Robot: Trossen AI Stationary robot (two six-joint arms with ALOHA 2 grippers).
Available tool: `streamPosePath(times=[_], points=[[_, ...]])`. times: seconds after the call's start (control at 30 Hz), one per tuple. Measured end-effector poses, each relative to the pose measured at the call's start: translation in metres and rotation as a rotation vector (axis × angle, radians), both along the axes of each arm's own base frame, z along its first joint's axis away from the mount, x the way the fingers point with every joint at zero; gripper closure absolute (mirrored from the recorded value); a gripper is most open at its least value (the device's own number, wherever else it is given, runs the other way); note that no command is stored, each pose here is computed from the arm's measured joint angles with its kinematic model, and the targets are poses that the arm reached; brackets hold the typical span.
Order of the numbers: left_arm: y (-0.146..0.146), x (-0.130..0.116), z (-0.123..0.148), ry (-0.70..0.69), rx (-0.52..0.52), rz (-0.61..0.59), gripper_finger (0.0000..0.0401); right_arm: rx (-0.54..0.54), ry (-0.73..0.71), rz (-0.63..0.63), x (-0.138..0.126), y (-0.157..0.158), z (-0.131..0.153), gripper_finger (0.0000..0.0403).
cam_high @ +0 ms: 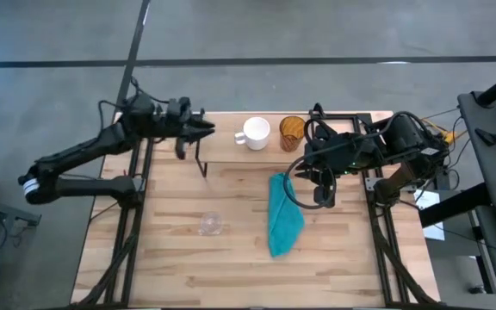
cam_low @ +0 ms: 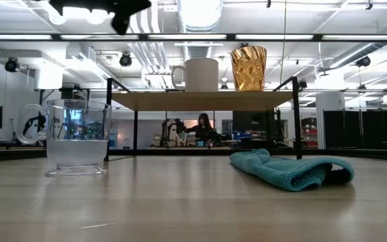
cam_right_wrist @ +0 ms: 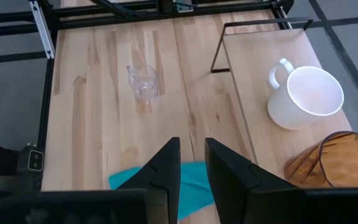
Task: Stack small to large cups/mugs on shelf
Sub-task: Put the transparent mug on the shelf
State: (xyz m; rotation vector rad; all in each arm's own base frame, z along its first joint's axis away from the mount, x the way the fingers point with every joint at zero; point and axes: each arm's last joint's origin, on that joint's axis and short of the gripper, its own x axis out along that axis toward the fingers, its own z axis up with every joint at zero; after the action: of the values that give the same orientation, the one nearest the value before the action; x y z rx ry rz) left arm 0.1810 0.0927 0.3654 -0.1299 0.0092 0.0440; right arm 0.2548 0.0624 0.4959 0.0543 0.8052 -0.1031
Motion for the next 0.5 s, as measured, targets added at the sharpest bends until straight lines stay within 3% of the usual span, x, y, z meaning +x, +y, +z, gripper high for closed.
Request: streamPosePath(times=[0.27, 0.5], points=[[-0.03, -0.045, -0.009, 0.197, -0.151, -0.042, 0.0335, 0.026, -0.097, 0.0, 0.007, 0.002, 0.007, 0.0335], [-0.051, -0.065, -0.019, 0.316, -0.319, -0.083, 0.0335, 0.0, -0.232, 0.045, 0.015, 0.003, 0.018, 0.0335]])
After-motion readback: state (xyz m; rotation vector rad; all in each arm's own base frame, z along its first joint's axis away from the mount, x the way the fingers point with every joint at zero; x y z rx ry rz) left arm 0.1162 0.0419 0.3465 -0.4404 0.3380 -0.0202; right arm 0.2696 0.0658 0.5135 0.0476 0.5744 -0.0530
